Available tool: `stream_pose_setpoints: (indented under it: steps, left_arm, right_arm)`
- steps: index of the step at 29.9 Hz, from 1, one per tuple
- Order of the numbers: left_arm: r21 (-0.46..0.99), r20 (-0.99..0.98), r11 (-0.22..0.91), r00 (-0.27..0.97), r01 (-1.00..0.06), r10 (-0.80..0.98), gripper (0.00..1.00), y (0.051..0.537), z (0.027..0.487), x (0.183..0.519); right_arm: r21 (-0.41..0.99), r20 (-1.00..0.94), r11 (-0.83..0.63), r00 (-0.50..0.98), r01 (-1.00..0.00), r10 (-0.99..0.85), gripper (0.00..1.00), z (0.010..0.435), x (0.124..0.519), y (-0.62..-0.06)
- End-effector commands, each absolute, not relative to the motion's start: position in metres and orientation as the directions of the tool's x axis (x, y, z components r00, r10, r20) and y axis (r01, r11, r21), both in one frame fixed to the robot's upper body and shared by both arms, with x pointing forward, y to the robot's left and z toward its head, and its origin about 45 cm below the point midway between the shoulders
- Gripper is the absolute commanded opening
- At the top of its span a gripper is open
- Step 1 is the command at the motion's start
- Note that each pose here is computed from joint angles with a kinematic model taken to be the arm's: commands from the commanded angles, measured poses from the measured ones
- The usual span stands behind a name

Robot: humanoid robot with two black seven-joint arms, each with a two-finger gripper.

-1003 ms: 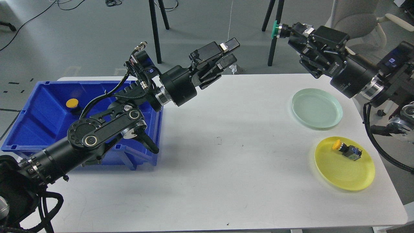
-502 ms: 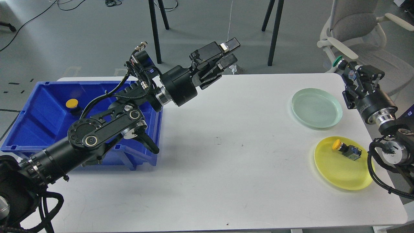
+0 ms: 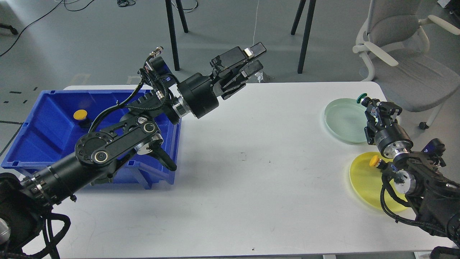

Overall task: Pass button and place on color plate
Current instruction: 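Carry the green button with the right gripper to the pale green plate, then lower the green button onto the pale green plate and open the right gripper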

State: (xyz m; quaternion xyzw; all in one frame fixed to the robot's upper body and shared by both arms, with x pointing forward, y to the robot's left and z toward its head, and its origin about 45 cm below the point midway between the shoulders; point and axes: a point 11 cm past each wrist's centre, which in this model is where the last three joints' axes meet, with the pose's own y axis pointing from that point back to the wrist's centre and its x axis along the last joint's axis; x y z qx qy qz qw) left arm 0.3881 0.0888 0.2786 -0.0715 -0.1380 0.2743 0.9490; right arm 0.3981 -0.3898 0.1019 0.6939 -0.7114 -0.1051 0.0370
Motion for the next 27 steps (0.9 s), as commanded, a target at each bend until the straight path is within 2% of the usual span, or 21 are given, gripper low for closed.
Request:
stream_pose_setpoints:
  steps: [1, 9, 14, 21, 27]
  left_arm:
    - [-0.211, 0.223, 0.839, 0.810, -0.502, 0.542, 0.69, 0.089, 0.279, 0.388]
    - [-0.212, 0.222, 0.838, 0.811, -0.503, 0.542, 0.69, 0.089, 0.279, 0.388]
    - [-0.212, 0.222, 0.838, 0.811, -0.503, 0.542, 0.69, 0.089, 0.279, 0.388]
    - [-0.211, 0.221, 0.839, 0.811, -0.501, 0.541, 0.69, 0.089, 0.279, 0.388]
    - [-0.211, 0.220, 0.839, 0.812, -0.502, 0.541, 0.69, 0.089, 0.278, 0.388]
  right_arm:
    - [0.203, -0.106, 0.009, -0.032, -0.979, -0.994, 0.05, 0.099, 0.399, -0.382]
    - [0.199, -0.113, 0.004, -0.027, -0.980, -0.993, 0.09, 0.100, 0.401, -0.378]
    - [0.204, -0.116, 0.004, -0.028, -0.979, -0.993, 0.19, 0.097, 0.399, -0.378]
    - [0.214, -0.124, -0.004, -0.023, -0.977, -0.992, 0.24, 0.092, 0.396, -0.372]
    - [0.218, -0.120, -0.002, -0.025, -0.976, -0.992, 0.34, 0.091, 0.395, -0.373]
